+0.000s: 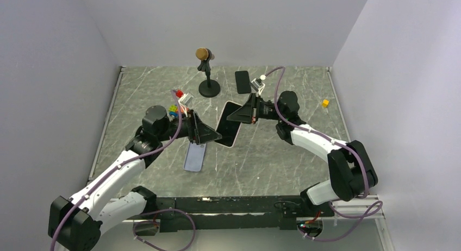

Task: Take the phone out of the phone case
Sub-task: Pick up the phone at the center of the board, then remove the phone case from the phone.

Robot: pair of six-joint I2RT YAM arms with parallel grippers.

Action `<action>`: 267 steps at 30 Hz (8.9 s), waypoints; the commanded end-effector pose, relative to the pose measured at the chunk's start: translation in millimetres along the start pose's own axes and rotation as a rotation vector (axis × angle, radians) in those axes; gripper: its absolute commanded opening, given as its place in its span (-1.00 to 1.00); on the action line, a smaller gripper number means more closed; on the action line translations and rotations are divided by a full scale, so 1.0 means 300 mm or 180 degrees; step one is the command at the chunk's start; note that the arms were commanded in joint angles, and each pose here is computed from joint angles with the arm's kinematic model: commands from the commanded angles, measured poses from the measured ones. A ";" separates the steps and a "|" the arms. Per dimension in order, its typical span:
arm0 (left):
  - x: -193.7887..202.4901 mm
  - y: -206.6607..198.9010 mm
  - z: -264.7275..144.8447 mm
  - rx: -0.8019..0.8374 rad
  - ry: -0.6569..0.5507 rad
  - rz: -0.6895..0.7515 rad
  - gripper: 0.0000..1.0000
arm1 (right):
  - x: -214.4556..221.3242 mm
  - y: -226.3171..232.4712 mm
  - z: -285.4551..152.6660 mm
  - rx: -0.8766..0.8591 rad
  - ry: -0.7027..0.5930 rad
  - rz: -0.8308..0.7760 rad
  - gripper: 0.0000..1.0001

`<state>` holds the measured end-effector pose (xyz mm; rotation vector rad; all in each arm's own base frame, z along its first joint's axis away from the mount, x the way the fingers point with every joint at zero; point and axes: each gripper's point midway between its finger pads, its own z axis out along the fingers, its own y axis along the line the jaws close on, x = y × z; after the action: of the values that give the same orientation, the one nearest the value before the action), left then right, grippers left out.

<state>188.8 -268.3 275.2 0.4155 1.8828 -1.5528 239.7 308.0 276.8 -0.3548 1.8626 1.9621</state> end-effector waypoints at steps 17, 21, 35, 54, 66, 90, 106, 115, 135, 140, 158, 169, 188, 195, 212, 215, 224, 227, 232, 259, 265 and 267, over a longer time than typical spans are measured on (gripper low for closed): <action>0.062 -0.073 0.003 0.0728 0.0308 0.0054 -0.54 | -0.085 0.128 -0.044 -0.0090 -0.0059 -0.0435 -1.00; 0.067 -0.093 -0.001 0.0892 0.0315 0.0062 -0.45 | -0.098 0.120 -0.041 -0.0006 -0.0092 -0.0448 -1.00; 0.063 -0.145 -0.014 0.1241 0.0319 0.0227 -0.86 | -0.115 0.086 -0.044 0.0127 -0.0096 -0.0247 -1.00; -0.071 -0.341 -0.087 0.1595 -0.0728 0.2073 -1.00 | -0.013 0.075 0.043 -0.0550 0.0200 0.1129 -1.00; -0.063 -0.357 -0.109 0.1689 -0.0883 0.2338 -1.00 | 0.080 0.070 0.126 -0.0814 0.0382 0.1418 -1.00; 0.009 -0.187 -0.121 0.0842 -0.0844 0.1442 0.89 | -0.084 0.075 0.045 -0.0576 -0.0307 0.0702 -1.00; -0.001 -0.088 -0.015 0.0593 -0.0596 0.0767 0.44 | -0.127 0.107 0.047 -0.0568 -0.0508 0.0438 -1.00; 0.011 -0.102 0.002 0.0607 -0.0557 0.0856 -0.08 | -0.130 0.109 0.051 -0.0589 -0.0501 0.0451 -1.00; -0.011 -0.101 -0.006 0.0967 -0.0856 0.2003 -1.00 | -0.033 0.239 0.072 -0.0790 -0.0186 0.0694 -1.00; -0.031 -0.083 0.004 0.0896 -0.0890 0.2126 -1.00 | 0.041 0.339 0.095 -0.1145 0.0027 0.0999 -1.00; -0.025 0.047 0.029 0.0361 -0.0710 0.1604 -1.00 | 0.021 0.287 0.096 -0.0933 -0.0185 0.0760 -1.00; 0.071 -0.123 -0.059 0.0789 -0.0705 0.1443 0.90 | -0.107 0.206 0.047 -0.0772 -0.0508 0.0589 -1.00; 0.016 -0.160 0.024 0.1106 -0.0607 0.1198 0.58 | -0.106 0.225 0.038 -0.0829 -0.0538 0.0582 -1.00; 0.008 -0.137 0.044 0.1031 -0.0594 0.1132 0.43 | -0.108 0.228 0.038 -0.0855 -0.0539 0.0592 -1.00; -0.011 -0.129 0.063 0.1010 -0.0611 0.1100 0.09 | -0.100 0.243 0.041 -0.0830 -0.0494 0.0536 -1.00; -0.010 -0.108 0.072 0.0918 -0.0592 0.1067 -0.10 | -0.094 0.262 0.042 -0.0838 -0.0472 0.0500 -1.00; 0.034 -0.055 0.071 0.0849 -0.0566 0.1037 -0.38 | -0.095 0.337 0.021 -0.1111 -0.0465 0.0571 -1.00; 0.049 -0.055 0.062 0.0901 -0.0595 0.1104 -0.53 | -0.087 0.372 0.018 -0.1278 -0.0403 0.0663 -1.00; 0.026 -0.040 0.077 0.0805 -0.0625 0.1122 -0.77 | -0.073 0.435 0.027 -0.1445 -0.0291 0.0710 -1.00; 0.018 0.254 -0.028 -0.1232 -0.0132 0.0656 -0.05 | -0.092 0.374 0.043 -0.1300 -0.0390 0.0447 -1.00; -0.023 -0.046 -0.057 -0.0227 -0.0366 0.0599 0.35 | -0.117 0.225 0.053 -0.0638 -0.0560 0.0296 -1.00; -0.036 -0.110 -0.068 -0.0056 -0.0429 0.0388 0.44 | -0.128 0.200 0.047 -0.0496 -0.0630 0.0252 -1.00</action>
<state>190.5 -256.1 273.3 0.4354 1.8065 -1.3010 257.6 325.0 324.2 0.0026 1.6938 2.2036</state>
